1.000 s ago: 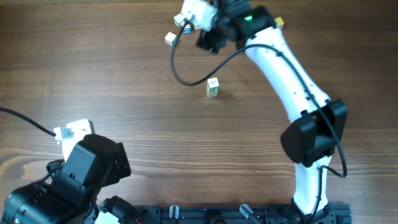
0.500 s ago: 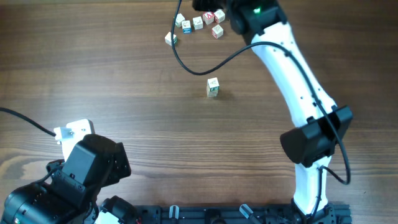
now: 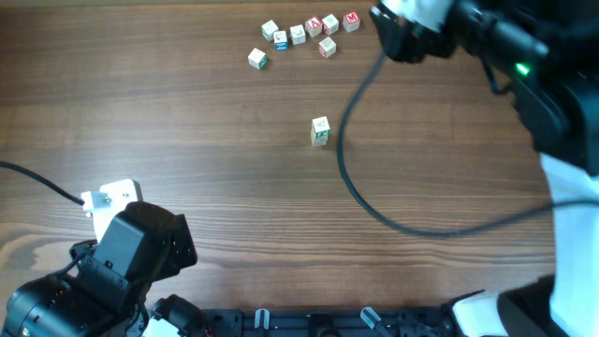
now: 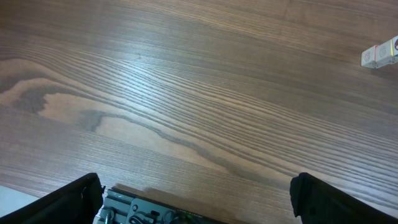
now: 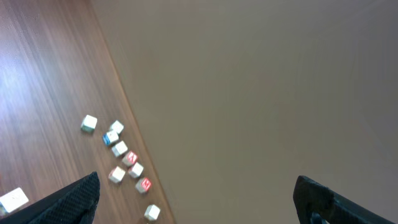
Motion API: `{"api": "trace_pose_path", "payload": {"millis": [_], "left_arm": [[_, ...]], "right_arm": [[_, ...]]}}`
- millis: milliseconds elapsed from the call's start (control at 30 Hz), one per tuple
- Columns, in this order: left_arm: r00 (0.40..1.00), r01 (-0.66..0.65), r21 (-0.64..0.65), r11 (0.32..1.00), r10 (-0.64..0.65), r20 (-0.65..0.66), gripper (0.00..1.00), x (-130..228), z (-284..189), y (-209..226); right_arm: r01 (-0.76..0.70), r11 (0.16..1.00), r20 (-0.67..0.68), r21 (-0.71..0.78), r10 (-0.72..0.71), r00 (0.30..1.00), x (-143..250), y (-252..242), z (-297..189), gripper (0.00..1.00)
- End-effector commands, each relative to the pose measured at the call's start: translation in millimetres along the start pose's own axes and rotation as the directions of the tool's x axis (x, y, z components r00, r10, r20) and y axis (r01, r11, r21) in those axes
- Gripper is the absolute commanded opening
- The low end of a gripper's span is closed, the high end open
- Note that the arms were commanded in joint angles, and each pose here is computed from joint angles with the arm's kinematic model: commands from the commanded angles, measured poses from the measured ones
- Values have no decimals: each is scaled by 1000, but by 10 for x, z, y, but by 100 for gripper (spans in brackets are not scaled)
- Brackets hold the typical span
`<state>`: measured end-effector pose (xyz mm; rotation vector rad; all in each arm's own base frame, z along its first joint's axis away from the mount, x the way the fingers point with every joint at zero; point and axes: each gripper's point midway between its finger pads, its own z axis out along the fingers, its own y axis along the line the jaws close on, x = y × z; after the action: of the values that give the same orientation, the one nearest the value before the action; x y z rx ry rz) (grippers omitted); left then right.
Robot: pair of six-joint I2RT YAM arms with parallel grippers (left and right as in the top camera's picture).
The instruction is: Form a tower
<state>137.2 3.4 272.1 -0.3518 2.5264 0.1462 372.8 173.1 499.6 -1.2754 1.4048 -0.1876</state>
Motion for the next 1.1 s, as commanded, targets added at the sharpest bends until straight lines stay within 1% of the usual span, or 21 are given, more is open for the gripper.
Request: {"api": "trace_pose_path", "payload": {"millis": [0, 100, 167, 300, 400, 467, 533, 600, 667, 733, 933, 1000, 1067], "left_arm": [[1000, 15, -2, 1000, -15, 3, 100, -6, 2, 5], [1000, 14, -2, 1000, -14, 3, 100, -6, 2, 5], [1000, 14, -2, 1000, -14, 2, 100, -5, 2, 5], [1000, 14, -2, 1000, -14, 3, 100, -6, 2, 5], [1000, 14, -2, 1000, -14, 3, 100, -6, 2, 5], [1000, 14, -2, 1000, -14, 3, 100, -6, 2, 5], [1000, 14, -2, 1000, -14, 3, 100, -6, 2, 5], [1000, 14, -2, 1000, -14, 2, 100, -5, 2, 6], [1000, 14, -2, 1000, -14, 2, 100, -5, 2, 5], [1000, 14, -2, 1000, -14, 3, 100, -6, 2, 5], [1000, 14, -2, 1000, -14, 3, 100, -6, 2, 5], [1000, 14, -2, 1000, -14, 3, 100, -6, 2, 5], [1000, 15, -2, 1000, -15, 3, 100, -6, 2, 5]], "right_arm": [[-79, 973, -27, -215, 75, 997, 438, 488, 671, 100], [-130, 928, -53, -350, 119, 992, 692, 845, 1088, 100], [-149, 910, -71, -387, 132, 989, 848, 970, 1332, 100], [-118, 860, -120, -496, 67, 991, 1209, 1342, 1624, 100], [-79, 779, -173, -622, -38, 984, 1466, 1729, 1570, 99], [-49, 742, -206, -669, -122, 971, 1551, 1880, 1492, 99], [4, 697, -184, -717, -194, 964, 1504, 2006, 1396, 99], [54, 615, -129, -787, -250, 960, 1415, 2216, 1254, 99], [104, 544, -83, -832, -308, 948, 1417, 2368, 1184, 98], [104, 532, -84, -841, -318, 944, 1469, 2427, 1253, 98], [99, 530, -101, -842, -337, 936, 1717, 2555, 1584, 99], [101, 508, -94, -856, -343, 934, 1805, 2652, 1668, 99], [70, 483, -103, -873, -323, 941, 1878, 2781, 1721, 100]]}}
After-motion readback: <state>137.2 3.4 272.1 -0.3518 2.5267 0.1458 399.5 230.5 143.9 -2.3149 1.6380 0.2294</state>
